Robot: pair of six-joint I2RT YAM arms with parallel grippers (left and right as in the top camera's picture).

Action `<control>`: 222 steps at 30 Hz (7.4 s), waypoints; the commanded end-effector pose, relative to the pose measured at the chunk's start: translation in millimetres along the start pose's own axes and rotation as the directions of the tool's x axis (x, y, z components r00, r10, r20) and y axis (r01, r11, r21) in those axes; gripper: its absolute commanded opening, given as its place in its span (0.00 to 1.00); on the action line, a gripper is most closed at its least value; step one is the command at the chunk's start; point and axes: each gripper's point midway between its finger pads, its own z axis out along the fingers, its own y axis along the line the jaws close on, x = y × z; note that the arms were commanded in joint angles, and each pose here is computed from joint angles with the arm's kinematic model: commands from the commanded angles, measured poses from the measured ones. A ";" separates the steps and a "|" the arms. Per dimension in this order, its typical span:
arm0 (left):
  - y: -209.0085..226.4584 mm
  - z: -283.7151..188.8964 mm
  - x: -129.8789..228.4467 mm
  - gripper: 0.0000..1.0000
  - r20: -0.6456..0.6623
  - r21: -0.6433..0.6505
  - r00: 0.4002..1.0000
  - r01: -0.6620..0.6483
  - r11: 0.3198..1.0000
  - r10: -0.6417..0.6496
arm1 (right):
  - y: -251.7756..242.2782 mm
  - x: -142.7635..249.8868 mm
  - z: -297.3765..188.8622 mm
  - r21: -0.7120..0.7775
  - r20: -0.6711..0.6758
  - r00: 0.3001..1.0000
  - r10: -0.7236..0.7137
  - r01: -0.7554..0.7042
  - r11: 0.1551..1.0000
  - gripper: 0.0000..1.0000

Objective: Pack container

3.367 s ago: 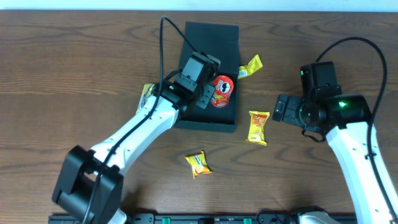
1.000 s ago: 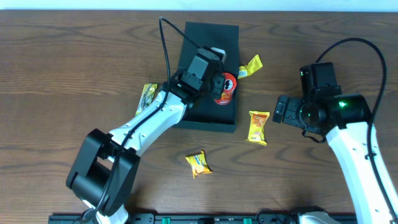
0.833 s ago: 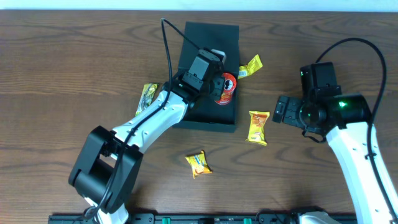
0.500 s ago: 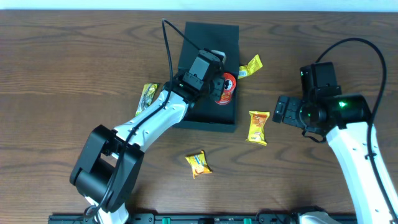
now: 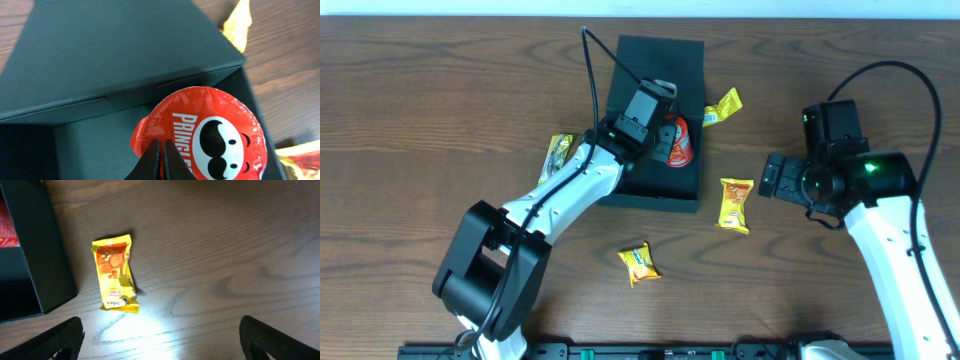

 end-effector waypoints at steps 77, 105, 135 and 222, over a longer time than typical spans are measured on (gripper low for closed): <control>-10.3 -32.2 86.6 0.06 -0.329 0.202 0.926 -0.125 0.971 0.187 | 1.9 -4.9 -4.1 0.011 0.026 1.000 -0.012 0.011 1.000 0.99; -29.7 -11.0 97.4 0.06 -0.338 0.204 0.924 -0.111 0.973 0.177 | 1.5 -4.2 -4.2 0.012 0.024 1.000 -0.013 0.012 1.000 0.99; -70.1 2.7 92.5 0.06 -0.241 0.100 0.958 -0.133 0.986 0.154 | -1.9 -11.6 -4.5 0.038 0.057 0.998 -0.040 0.038 0.999 0.99; 0.6 -80.3 16.4 0.06 -0.272 -0.195 0.942 -0.255 0.947 0.198 | 30.8 -6.4 -5.6 -0.131 0.035 0.994 -0.108 0.112 0.985 0.99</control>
